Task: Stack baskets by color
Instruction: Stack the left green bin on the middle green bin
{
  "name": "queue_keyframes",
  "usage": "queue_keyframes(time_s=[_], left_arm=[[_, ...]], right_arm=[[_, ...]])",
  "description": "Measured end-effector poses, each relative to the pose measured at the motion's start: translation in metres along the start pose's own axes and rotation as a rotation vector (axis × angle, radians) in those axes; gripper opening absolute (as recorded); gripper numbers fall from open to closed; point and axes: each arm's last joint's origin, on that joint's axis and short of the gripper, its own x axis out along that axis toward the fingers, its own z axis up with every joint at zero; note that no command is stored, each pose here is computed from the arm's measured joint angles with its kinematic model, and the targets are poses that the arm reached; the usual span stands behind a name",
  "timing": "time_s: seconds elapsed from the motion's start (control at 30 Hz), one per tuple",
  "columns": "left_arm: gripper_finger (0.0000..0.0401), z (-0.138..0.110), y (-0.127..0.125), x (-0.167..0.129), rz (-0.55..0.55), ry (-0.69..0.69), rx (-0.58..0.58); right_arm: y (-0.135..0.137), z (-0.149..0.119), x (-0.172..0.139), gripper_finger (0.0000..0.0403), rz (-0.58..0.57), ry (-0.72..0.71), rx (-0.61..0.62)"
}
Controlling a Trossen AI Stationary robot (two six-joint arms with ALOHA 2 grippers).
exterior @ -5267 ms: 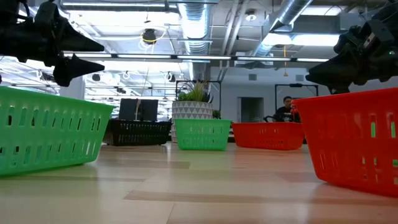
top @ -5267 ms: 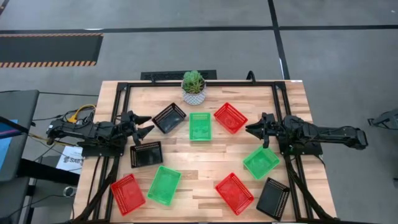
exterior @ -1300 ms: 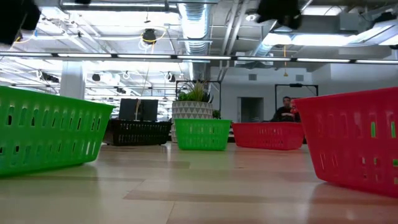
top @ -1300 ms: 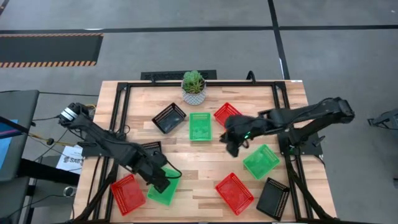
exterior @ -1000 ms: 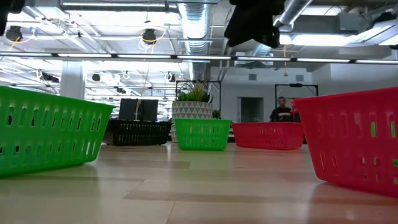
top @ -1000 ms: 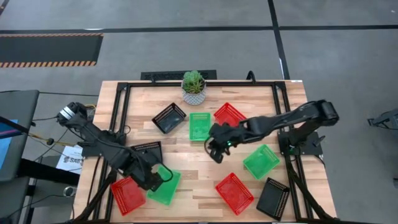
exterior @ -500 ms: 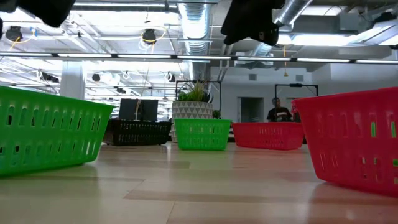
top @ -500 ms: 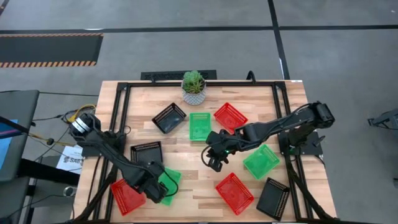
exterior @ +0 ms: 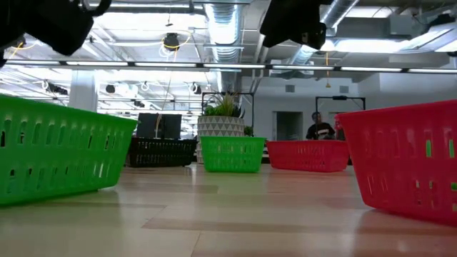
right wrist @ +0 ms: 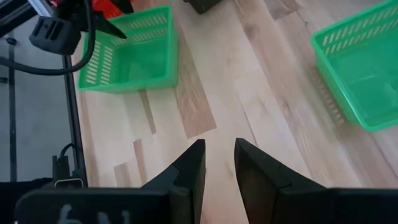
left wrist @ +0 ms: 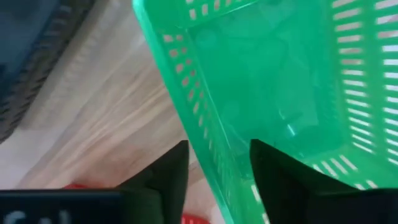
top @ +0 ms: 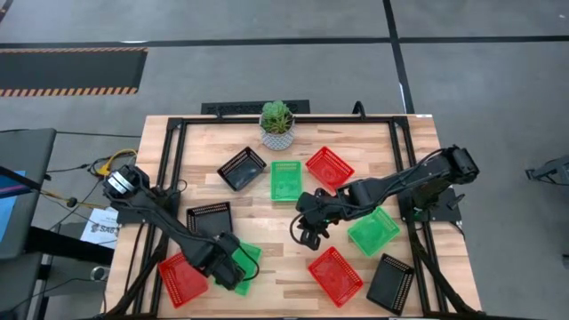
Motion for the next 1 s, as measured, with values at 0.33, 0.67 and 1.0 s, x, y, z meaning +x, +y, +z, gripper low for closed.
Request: queue_keyframes(time_s=[0.33, 0.67, 1.0], left_arm=[[0.0010, 0.019, 0.000, 0.001, -0.012, -0.043, -0.035], [0.0001, 0.046, -0.018, -0.037, -0.056, -0.293, -0.094], [0.0000, 0.077, -0.010, -0.093, 0.056, -0.622, -0.242]], right_arm=[[0.001, -0.001, 0.000, 0.0108, 0.000, -0.001, 0.041], [-0.003, -0.002, -0.003, 0.0108, -0.031, 0.016, 0.161], [-0.007, -0.011, -0.052, 0.0108, -0.218, -0.145, 0.290]])
